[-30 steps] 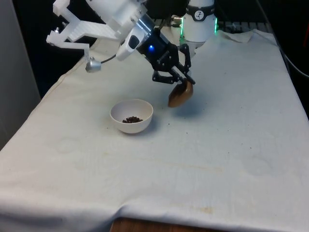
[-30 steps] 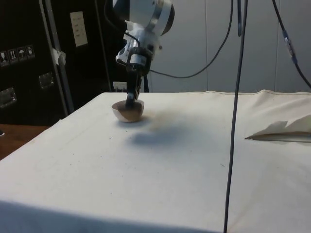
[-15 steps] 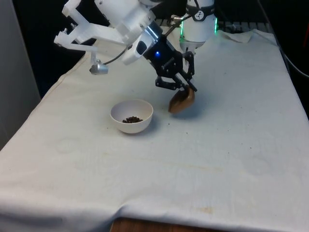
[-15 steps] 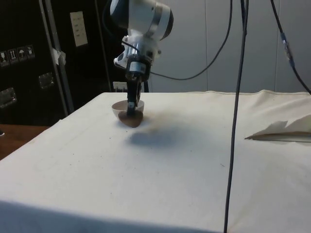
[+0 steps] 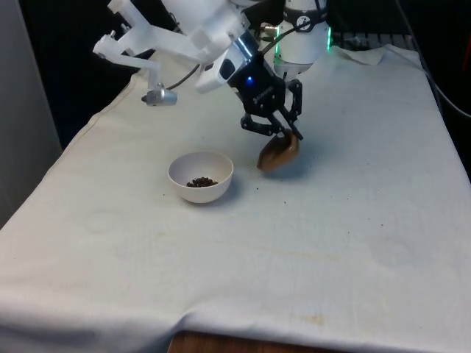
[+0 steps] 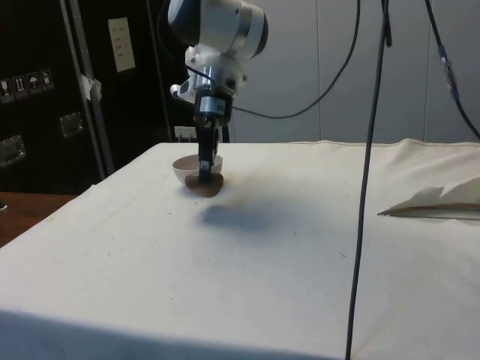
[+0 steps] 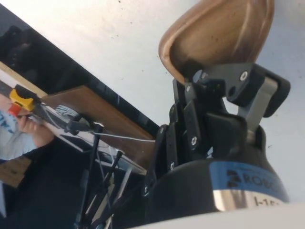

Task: Pour the coffee beans from the cup into the bowl.

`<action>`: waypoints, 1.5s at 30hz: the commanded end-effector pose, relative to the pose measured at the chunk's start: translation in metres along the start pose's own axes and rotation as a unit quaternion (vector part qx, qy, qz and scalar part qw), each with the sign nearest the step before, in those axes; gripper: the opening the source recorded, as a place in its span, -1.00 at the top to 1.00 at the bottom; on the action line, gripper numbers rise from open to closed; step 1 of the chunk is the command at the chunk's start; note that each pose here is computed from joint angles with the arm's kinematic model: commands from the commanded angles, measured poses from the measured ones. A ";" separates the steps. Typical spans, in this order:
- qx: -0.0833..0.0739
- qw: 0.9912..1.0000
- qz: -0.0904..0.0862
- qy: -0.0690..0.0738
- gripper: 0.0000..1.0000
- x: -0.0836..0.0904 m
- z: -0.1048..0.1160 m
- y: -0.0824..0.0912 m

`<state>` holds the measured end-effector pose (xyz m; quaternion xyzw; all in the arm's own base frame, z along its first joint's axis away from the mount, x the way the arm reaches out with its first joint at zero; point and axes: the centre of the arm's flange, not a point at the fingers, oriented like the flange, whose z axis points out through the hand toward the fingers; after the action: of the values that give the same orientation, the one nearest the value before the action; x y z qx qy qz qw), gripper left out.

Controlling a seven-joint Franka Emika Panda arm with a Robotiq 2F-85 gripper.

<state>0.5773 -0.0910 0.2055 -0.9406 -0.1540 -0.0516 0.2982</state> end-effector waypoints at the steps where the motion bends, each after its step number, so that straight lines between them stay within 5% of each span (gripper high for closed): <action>1: -0.011 1.000 0.001 -0.002 0.97 0.001 -0.001 -0.004; 4: -0.018 1.000 -0.001 -0.007 0.97 0.001 0.000 -0.009; 5: -0.009 1.000 -0.003 -0.004 0.97 0.002 0.000 -0.006; 6: -0.020 1.000 -0.001 -0.007 0.97 0.001 0.000 -0.010; 11: -0.034 0.999 -0.005 -0.013 0.97 0.002 0.003 -0.016; 12: -0.024 1.000 -0.006 -0.012 0.97 0.002 0.004 -0.015; 18: -0.050 0.999 -0.011 -0.017 0.97 0.002 0.007 -0.023; 19: -0.038 0.999 -0.012 -0.016 0.97 0.002 0.007 -0.020; 20: -0.052 0.998 -0.011 -0.018 0.97 0.002 0.007 -0.024; 26: -0.070 0.997 -0.017 -0.023 0.97 0.002 0.011 -0.031; 28: -0.061 0.998 -0.019 -0.023 0.97 0.002 0.012 -0.030; 29: -0.074 0.997 -0.019 -0.024 0.97 0.002 0.012 -0.032; 35: -0.091 0.995 -0.026 -0.025 0.97 0.001 0.015 -0.037; 36: -0.081 0.996 -0.028 -0.024 0.97 0.002 0.016 -0.035; 37: -0.094 0.995 -0.028 -0.025 0.97 0.001 0.016 -0.038; 44: -0.114 0.993 -0.036 -0.024 0.97 -0.001 0.019 -0.040; 45: -0.105 0.994 -0.036 -0.023 0.97 0.000 0.019 -0.039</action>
<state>0.5648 -0.0496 0.2106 -0.9618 -0.1889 -0.0576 0.1894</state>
